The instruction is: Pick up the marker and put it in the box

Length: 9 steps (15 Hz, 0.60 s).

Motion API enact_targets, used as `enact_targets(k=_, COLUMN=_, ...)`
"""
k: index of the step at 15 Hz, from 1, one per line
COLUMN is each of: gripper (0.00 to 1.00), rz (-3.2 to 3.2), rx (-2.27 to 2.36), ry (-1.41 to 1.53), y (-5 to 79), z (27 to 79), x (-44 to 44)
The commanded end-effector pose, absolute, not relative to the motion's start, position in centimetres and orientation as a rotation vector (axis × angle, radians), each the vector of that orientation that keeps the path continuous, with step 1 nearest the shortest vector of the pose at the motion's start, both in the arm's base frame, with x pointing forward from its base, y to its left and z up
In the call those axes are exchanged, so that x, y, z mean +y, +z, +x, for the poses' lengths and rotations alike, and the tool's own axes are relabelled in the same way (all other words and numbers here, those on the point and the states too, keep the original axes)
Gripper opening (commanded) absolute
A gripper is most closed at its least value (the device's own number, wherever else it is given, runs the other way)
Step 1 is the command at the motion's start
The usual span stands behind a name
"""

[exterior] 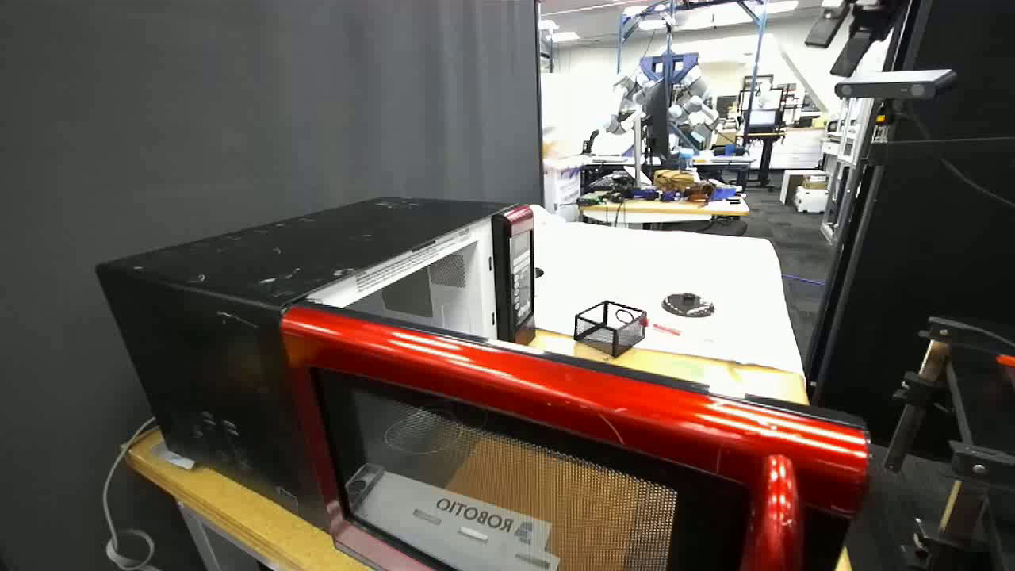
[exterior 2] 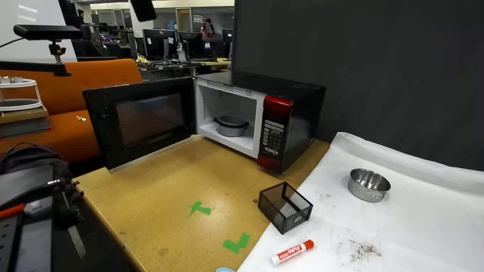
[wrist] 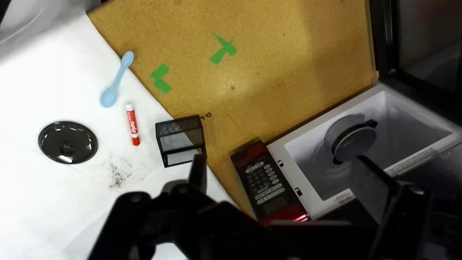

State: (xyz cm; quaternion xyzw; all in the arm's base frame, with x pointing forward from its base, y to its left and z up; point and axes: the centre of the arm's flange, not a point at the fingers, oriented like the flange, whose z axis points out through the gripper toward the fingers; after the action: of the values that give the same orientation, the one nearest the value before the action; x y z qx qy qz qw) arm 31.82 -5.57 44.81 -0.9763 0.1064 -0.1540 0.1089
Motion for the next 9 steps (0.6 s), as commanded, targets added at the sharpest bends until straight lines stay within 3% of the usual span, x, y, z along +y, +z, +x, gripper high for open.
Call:
enact_targets(k=1, gripper=1.00, rz=-2.874, rx=0.313, ry=-0.429, y=44.19, z=31.68, x=-5.47)
enact_targets(k=9, gripper=1.00, rz=-2.877, rx=0.313, ry=-0.412, y=43.67, z=31.59, x=-5.40)
